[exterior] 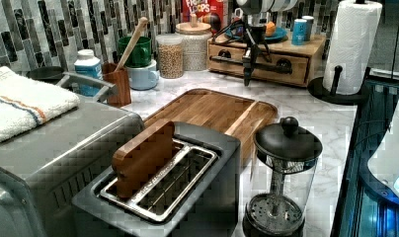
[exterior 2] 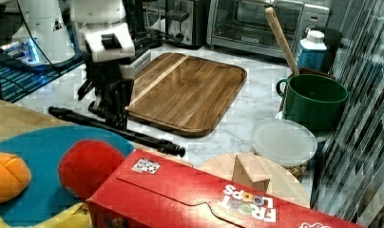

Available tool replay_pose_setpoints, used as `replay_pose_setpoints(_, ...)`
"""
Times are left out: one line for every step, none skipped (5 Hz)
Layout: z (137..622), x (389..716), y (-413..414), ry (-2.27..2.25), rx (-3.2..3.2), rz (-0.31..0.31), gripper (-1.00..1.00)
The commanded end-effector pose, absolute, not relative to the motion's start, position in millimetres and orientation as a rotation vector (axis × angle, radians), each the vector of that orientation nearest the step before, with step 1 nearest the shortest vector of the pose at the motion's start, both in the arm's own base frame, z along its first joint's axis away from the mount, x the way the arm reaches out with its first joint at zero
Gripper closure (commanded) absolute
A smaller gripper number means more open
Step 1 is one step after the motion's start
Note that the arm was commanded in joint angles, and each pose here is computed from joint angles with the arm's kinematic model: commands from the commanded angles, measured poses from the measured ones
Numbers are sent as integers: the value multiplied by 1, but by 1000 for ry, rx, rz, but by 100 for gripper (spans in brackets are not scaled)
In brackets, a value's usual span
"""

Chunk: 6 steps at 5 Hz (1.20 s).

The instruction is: Close the drawer.

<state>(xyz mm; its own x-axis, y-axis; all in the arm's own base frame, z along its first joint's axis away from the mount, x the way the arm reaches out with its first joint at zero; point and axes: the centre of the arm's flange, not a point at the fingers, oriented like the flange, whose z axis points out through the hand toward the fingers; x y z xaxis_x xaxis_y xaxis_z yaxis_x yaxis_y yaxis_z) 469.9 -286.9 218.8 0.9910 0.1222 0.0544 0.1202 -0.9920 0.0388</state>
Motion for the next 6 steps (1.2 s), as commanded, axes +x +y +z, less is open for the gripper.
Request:
replay_pose_setpoints(311,495,-396,61,2917,323,100)
replay_pose_setpoints(326,490,-371,-32,2945,228,100)
replay_pose_setpoints(333,493,-344,-122,2955,115,100)
replay_pose_setpoints(326,495,-323,-157,2912,152,100)
replay_pose_setpoints(326,495,-323,-157,2912,152,100)
replay_pose_setpoints(326,495,-323,-158,2912,152,100)
